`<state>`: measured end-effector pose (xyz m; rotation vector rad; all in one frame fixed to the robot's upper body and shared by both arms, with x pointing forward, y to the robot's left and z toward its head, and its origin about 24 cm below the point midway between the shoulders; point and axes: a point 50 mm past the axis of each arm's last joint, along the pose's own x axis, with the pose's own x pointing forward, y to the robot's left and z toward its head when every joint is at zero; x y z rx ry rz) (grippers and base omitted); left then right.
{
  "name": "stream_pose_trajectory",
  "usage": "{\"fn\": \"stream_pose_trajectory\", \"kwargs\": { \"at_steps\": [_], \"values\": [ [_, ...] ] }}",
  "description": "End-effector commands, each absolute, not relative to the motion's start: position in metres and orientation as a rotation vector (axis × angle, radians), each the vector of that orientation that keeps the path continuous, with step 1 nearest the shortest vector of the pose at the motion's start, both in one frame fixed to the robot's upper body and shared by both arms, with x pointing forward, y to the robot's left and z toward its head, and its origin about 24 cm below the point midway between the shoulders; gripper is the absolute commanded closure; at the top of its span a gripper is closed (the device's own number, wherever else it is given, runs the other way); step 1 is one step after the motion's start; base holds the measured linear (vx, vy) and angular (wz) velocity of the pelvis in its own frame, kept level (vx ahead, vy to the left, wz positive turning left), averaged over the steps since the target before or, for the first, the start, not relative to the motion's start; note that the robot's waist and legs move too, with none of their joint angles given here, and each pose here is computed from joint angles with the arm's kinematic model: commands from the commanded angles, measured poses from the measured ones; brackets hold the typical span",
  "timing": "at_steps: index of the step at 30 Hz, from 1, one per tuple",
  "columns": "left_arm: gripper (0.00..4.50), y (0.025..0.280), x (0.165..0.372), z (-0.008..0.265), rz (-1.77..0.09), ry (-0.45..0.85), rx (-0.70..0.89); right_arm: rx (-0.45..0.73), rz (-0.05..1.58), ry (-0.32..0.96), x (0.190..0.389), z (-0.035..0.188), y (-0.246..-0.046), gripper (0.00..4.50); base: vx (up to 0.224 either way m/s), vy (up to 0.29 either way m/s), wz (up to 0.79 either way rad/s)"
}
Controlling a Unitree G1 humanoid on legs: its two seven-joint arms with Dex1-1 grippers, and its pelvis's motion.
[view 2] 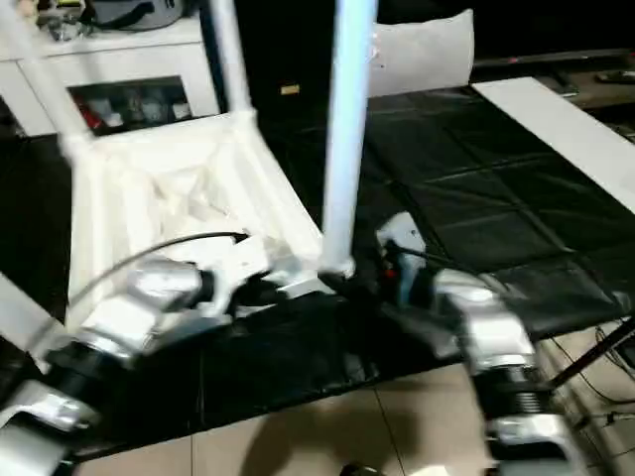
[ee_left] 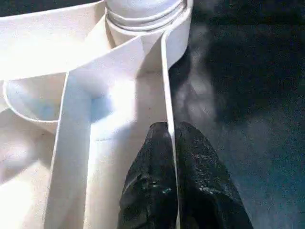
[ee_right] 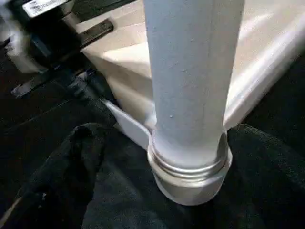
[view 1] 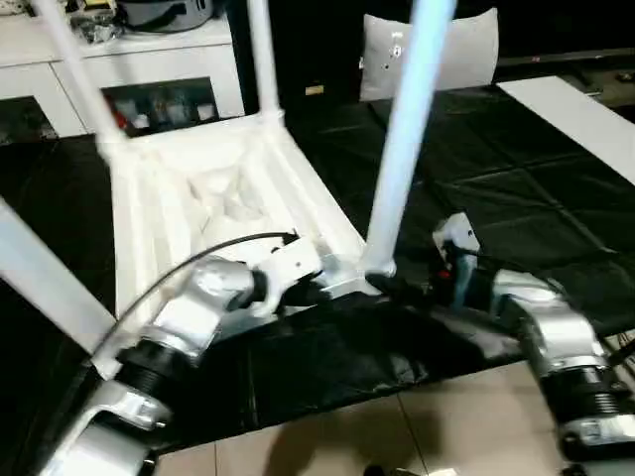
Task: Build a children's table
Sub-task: Rotate leg to tighten
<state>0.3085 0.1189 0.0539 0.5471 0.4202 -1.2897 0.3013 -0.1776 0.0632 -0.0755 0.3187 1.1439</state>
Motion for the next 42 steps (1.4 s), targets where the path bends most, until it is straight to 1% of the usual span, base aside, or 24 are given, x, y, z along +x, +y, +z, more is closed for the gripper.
{"fn": "stream_pose_trajectory", "kwargs": {
  "at_steps": [1,3,4,5,8,9,10,11,12,16,17,21,23,24,27,28,30,33,34,35,37,41,42],
  "values": [
    [4.50,0.110,0.300,0.053,-1.426,0.401,0.601,-0.106,1.205,0.307,0.300,0.068,-0.175,0.06,0.000,0.000,0.00],
    [4.50,0.114,0.295,0.052,-1.528,0.417,0.657,-0.126,1.286,0.322,0.298,0.074,-0.179,0.06,0.000,0.000,0.00],
    [4.50,0.114,0.295,0.052,-1.528,0.417,0.657,-0.126,1.286,0.322,0.298,0.074,-0.179,0.06,0.000,0.000,0.00],
    [4.50,0.116,0.291,0.052,-1.596,0.431,0.689,-0.132,1.334,0.333,0.297,0.076,-0.180,0.31,0.000,0.000,0.00],
    [4.50,0.117,0.289,0.052,-1.651,0.439,0.714,-0.132,1.374,0.340,0.296,0.077,-0.179,0.42,0.000,0.000,0.00],
    [4.50,0.117,0.289,0.052,-1.652,0.439,0.715,-0.132,1.376,0.340,0.296,0.077,-0.179,0.58,0.000,0.000,0.00],
    [4.50,0.117,0.287,0.052,-1.678,0.439,0.735,-0.128,1.411,0.343,0.295,0.076,-0.178,0.58,0.000,0.000,0.00],
    [4.50,0.117,0.287,0.052,-1.690,0.439,0.745,-0.124,1.429,0.346,0.294,0.076,-0.177,0.76,0.000,0.000,0.00],
    [4.50,0.117,0.287,0.052,-1.700,0.440,0.754,-0.119,1.447,0.348,0.294,0.076,-0.176,0.79,0.000,0.000,0.00],
    [4.50,0.115,0.287,0.053,-1.721,0.430,0.764,-0.094,1.514,0.360,0.289,0.074,-0.170,0.97,0.000,0.000,0.00],
    [4.50,0.115,0.287,0.053,-1.722,0.430,0.764,-0.092,1.517,0.361,0.289,0.074,-0.170,1.20,0.000,0.000,0.00],
    [4.50,0.114,0.287,0.052,-1.739,0.425,0.768,-0.068,1.565,0.388,0.286,0.071,-0.169,1.36,0.000,0.000,0.00],
    [4.50,0.115,0.287,0.052,-1.743,0.424,0.769,-0.056,1.581,0.401,0.285,0.070,-0.169,1.36,0.000,0.000,0.00],
    [4.50,0.115,0.287,0.052,-1.744,0.424,0.770,-0.050,1.589,0.406,0.284,0.070,-0.169,1.62,0.000,0.000,0.00],
    [4.50,0.116,0.288,0.051,-1.731,0.427,0.769,-0.041,1.592,0.412,0.284,0.068,-0.169,1.68,0.000,0.000,0.00],
    [4.50,0.117,0.288,0.050,-1.728,0.431,0.764,-0.036,1.594,0.414,0.284,0.068,-0.168,2.02,0.000,0.000,0.00],
    [4.50,0.117,0.288,0.050,-1.720,0.436,0.745,-0.025,1.597,0.415,0.283,0.067,-0.168,2.11,0.000,0.000,0.00],
    [4.50,0.118,0.288,0.050,-1.681,0.452,0.672,0.006,1.584,0.397,0.281,0.067,-0.164,2.24,0.000,0.000,0.00],
    [4.50,0.118,0.288,0.050,-1.666,0.456,0.653,0.012,1.574,0.390,0.281,0.068,-0.163,2.36,0.000,0.000,0.00],
    [4.50,0.118,0.288,0.050,-1.659,0.456,0.646,0.014,1.566,0.389,0.281,0.067,-0.162,2.36,0.000,0.000,0.00],
    [4.50,0.116,0.290,0.051,-1.572,0.471,0.576,0.028,1.473,0.381,0.284,0.066,-0.154,2.38,0.000,0.000,0.00],
    [4.50,0.109,0.296,0.057,-1.407,0.450,0.468,0.022,1.239,0.364,0.295,0.058,-0.135,2.39,0.000,0.000,0.00],
    [4.50,0.109,0.296,0.057,-1.407,0.450,0.468,0.022,1.239,0.364,0.295,0.058,-0.135,2.40,0.000,0.000,0.00]
  ]
}}
